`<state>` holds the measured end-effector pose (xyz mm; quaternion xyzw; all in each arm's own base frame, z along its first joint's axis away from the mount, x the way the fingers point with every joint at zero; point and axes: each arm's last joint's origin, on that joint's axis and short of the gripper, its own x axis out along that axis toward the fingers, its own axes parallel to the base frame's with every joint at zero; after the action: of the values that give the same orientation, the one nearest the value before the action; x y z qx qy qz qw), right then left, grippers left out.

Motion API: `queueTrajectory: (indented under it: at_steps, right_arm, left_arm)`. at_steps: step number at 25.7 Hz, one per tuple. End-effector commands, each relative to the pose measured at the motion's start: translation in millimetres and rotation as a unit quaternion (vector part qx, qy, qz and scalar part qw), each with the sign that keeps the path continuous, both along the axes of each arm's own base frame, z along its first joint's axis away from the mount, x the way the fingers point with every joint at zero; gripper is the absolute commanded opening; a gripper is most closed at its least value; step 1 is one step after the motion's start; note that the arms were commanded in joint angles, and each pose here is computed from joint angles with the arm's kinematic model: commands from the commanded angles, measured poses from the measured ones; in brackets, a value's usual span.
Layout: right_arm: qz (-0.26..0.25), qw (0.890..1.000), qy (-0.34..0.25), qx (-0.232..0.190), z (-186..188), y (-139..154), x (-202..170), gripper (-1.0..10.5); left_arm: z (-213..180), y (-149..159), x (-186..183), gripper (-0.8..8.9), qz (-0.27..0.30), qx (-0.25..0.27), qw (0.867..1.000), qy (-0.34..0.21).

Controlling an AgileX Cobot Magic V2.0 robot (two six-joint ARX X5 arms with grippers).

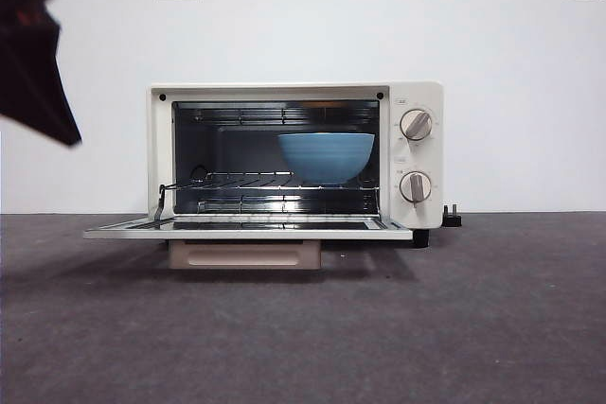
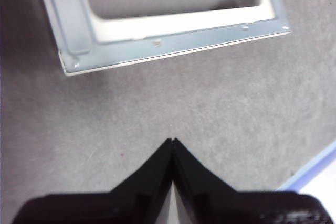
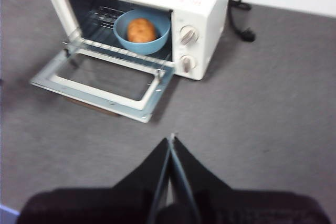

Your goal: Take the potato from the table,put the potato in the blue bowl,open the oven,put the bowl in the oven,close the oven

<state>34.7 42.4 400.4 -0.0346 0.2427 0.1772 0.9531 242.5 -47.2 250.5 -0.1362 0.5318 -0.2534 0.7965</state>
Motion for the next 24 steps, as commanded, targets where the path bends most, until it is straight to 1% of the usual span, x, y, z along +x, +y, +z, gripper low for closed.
queueTrajectory:
  at_steps: [1,3,5,10,11,13,15,16,20,24]
  right_arm:
    - [0.004,0.998,0.017,0.053,-17.4,-9.7,-4.6,-0.1]
    - [0.009,0.997,0.022,0.072,-25.6,-14.7,-6.7,-0.1]
    - [0.007,0.996,0.027,0.081,-32.3,-17.6,-7.8,-0.1]
    - [0.005,0.997,0.033,0.067,-40.4,-15.0,-7.0,-0.1]
    - [0.005,0.997,0.033,0.067,-41.3,-13.7,-6.5,-0.1]
    - [0.005,0.997,0.033,0.069,-42.1,-12.4,-6.1,-0.1]
    - [0.003,0.997,0.03,0.074,-41.2,-12.0,-5.9,-0.1]
    - [0.002,0.997,0.028,0.075,-41.0,-12.1,-5.8,-0.1]
    - [0.002,0.996,0.026,0.082,-40.0,-11.3,-5.5,-0.1]
    - [-0.005,0.996,0.02,0.084,-39.3,-11.3,-5.2,-0.1]
  left_arm:
    - [-23.6,5.6,15.5,-0.08,0.008,-0.024,0.999,0.042]
    - [-37.2,9.3,24.5,-0.08,0.015,-0.032,0.997,0.064]
    - [-51.7,13.2,32.1,-0.08,0.027,-0.033,0.995,0.09]
    - [-80.3,19.7,43.0,-0.08,0.041,-0.03,0.989,0.137]
    - [-84.8,20.7,45.5,-0.08,0.046,-0.031,0.988,0.142]
    - [-94.0,25.4,53.1,-0.08,0.081,-0.041,0.984,0.151]
    - [-99.8,28.8,60.0,-0.08,0.102,-0.066,0.981,0.151]
    - [-102.2,30.9,62.7,-0.08,0.113,-0.078,0.979,0.153]
    - [-109.7,38.3,70.5,-0.08,0.163,-0.096,0.968,0.163]
    - [-112.8,39.6,73.6,-0.08,0.17,-0.116,0.964,0.167]
